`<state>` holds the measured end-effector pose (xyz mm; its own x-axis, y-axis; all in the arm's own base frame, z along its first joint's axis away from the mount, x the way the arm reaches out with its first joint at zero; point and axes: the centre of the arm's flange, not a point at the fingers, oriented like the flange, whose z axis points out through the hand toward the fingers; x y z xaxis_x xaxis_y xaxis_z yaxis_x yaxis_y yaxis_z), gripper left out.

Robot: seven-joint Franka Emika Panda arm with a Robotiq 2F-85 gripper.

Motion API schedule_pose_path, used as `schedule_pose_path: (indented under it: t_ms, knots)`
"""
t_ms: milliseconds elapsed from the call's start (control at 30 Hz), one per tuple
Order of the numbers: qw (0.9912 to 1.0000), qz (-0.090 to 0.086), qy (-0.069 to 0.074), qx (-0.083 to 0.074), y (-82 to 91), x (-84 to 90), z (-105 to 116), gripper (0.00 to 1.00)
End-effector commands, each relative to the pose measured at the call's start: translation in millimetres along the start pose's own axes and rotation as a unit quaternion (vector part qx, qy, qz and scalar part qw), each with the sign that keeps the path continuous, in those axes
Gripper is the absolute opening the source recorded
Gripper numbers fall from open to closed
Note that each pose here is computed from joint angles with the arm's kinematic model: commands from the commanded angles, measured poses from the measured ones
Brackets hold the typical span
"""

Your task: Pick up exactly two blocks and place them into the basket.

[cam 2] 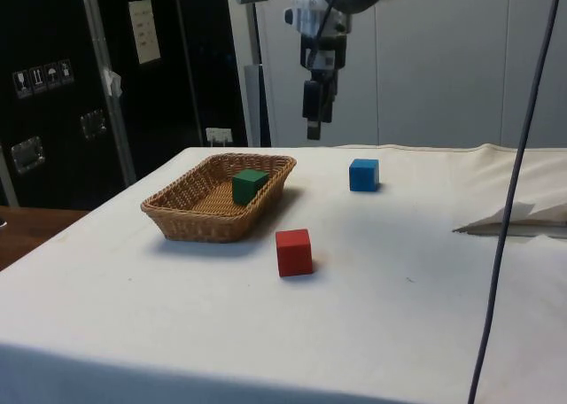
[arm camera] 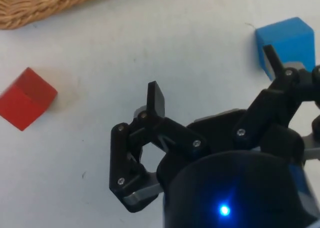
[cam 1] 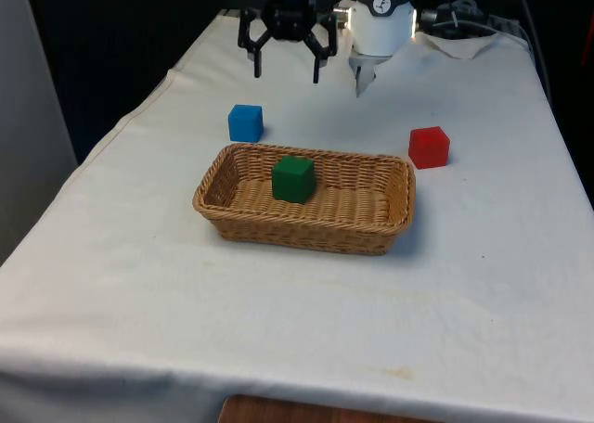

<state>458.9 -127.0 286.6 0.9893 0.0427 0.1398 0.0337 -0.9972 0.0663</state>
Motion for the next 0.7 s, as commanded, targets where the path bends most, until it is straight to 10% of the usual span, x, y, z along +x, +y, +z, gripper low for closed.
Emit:
schedule_pose_path:
  t_ms: [0, 667]
  knots:
    - [0.99999, -0.003, 0.003, 0.002, 3.2, -3.9, -0.2, 1.0]
    - [0.99941, -0.002, -0.018, 0.029, 50.1, -49.9, 17.7, 1.0]
